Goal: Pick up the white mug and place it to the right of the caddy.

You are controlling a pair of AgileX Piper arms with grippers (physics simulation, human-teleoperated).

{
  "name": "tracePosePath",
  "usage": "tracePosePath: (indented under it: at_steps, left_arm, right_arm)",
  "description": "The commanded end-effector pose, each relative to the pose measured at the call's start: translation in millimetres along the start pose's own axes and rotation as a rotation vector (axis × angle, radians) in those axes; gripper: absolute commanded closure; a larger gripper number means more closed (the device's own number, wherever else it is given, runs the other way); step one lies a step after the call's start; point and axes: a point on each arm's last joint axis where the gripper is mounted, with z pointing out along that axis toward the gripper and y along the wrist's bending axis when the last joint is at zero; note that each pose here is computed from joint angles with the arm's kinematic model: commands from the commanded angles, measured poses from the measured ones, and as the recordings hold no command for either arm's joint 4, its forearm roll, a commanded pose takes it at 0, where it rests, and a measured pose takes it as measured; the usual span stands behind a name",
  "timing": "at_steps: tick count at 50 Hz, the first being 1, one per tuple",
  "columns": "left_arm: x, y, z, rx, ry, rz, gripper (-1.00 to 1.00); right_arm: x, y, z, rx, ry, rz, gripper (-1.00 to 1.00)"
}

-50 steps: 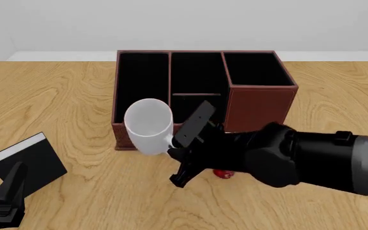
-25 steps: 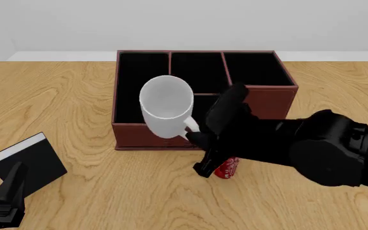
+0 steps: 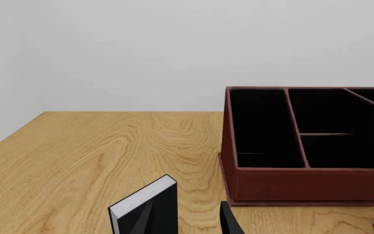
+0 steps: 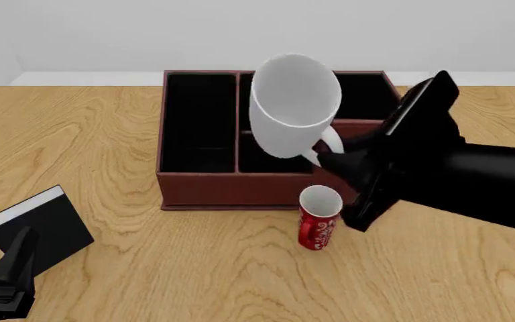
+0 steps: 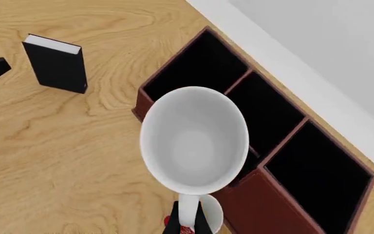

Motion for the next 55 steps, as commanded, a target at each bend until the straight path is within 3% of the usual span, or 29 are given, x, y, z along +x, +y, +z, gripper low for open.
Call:
tracePosePath:
  at_steps: [1,36,55]
  left_arm:
    - [0.0,0.0,0,0.000,0.000,0.000,-1.00]
    - [0.0,0.0,0,0.000,0.000,0.000,-1.00]
    - [0.0,0.0,0,0.000,0.000,0.000,-1.00]
  right_arm:
    - [-2,-12,-39,0.072,-0.044,0.023,1.00]
    - [3,-29,-124,0.298,-0.084,0.122,1.00]
    - [14,-33,-153,0.471,-0.053,0.196,1.00]
